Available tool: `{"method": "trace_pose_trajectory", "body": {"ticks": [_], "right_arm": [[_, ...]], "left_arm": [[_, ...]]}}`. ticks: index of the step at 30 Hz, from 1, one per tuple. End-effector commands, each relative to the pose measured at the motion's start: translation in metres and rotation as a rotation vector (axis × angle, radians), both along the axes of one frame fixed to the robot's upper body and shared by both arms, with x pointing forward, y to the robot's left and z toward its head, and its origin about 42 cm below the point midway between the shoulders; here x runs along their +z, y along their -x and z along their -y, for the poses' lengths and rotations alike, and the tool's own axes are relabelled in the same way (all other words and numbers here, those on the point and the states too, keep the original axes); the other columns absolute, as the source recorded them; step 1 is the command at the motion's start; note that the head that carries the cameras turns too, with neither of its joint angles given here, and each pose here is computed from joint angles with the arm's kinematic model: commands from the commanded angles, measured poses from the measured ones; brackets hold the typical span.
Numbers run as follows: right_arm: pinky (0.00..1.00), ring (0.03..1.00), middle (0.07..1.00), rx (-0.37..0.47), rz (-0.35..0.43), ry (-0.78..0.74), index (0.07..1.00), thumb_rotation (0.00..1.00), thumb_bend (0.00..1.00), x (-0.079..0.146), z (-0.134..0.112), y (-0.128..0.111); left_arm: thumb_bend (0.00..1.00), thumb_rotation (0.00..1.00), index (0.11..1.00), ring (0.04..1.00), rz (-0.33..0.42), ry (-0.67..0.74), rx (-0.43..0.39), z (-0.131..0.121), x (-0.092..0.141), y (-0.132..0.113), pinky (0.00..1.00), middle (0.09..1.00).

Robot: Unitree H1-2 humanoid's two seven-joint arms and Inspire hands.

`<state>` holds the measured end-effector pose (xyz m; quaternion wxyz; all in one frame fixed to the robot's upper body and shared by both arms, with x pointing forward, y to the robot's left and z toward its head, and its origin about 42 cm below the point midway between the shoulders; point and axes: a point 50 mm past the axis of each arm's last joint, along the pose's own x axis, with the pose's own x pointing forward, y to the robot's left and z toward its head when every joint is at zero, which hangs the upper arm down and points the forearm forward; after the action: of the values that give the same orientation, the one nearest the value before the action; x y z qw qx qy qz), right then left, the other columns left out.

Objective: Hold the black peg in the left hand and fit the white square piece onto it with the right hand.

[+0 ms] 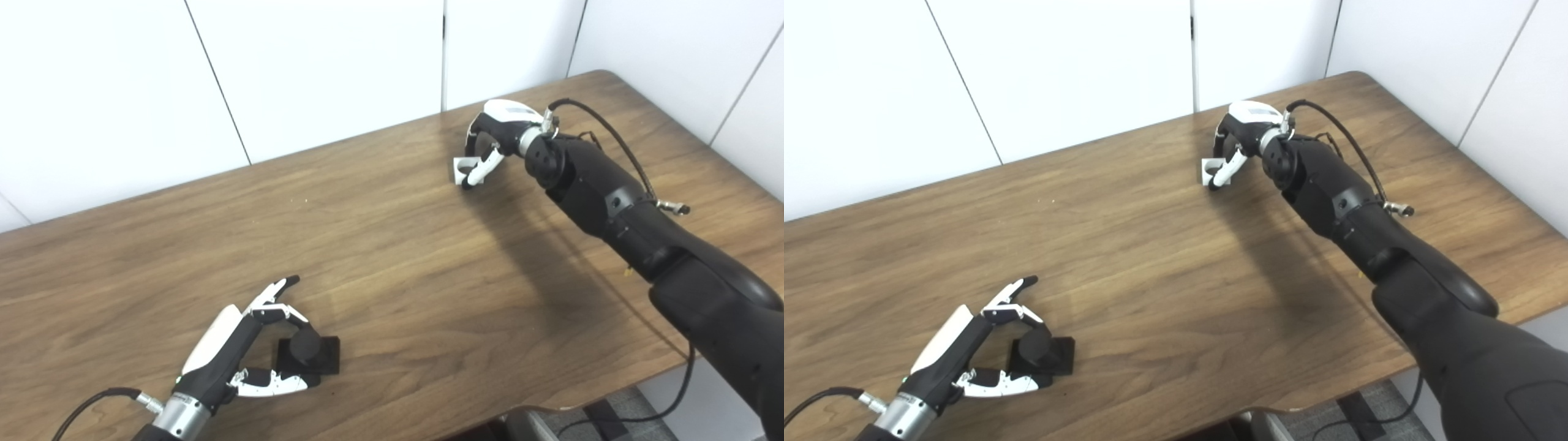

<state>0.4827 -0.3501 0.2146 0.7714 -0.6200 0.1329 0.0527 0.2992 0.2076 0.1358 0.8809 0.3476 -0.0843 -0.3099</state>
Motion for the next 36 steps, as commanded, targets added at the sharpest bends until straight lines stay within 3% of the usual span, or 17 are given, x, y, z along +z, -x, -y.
{"method": "trace_pose_trajectory", "body": {"ticks": [1,14,27,36], "right_arm": [[0.91,0.889,0.824,-0.048,-0.114,0.057,0.485,0.14,0.52,-0.035,0.017,0.018],[0.92,0.893,0.816,-0.018,-0.044,0.025,0.483,0.13,0.52,-0.031,0.016,0.021],[0.95,0.907,0.822,0.069,0.08,-0.003,0.483,0.13,0.52,0.003,0.005,0.023],[0.97,0.914,0.826,0.089,0.079,-0.004,0.484,0.13,0.52,0.01,0.006,0.027]], "left_arm": [[0.52,0.06,0.49,1.0,-0.072,-0.047,0.016,-0.008,-0.01,0.005,0.98,0.988],[0.52,0.06,0.491,1.0,-0.072,-0.052,0.021,-0.01,-0.012,0.003,0.98,0.988],[0.52,0.06,0.491,1.0,-0.064,-0.057,0.008,-0.01,-0.009,0.0,0.97,0.991],[0.52,0.07,0.491,1.0,-0.057,-0.063,0.009,0.002,-0.012,0.0,0.99,0.997]]}}
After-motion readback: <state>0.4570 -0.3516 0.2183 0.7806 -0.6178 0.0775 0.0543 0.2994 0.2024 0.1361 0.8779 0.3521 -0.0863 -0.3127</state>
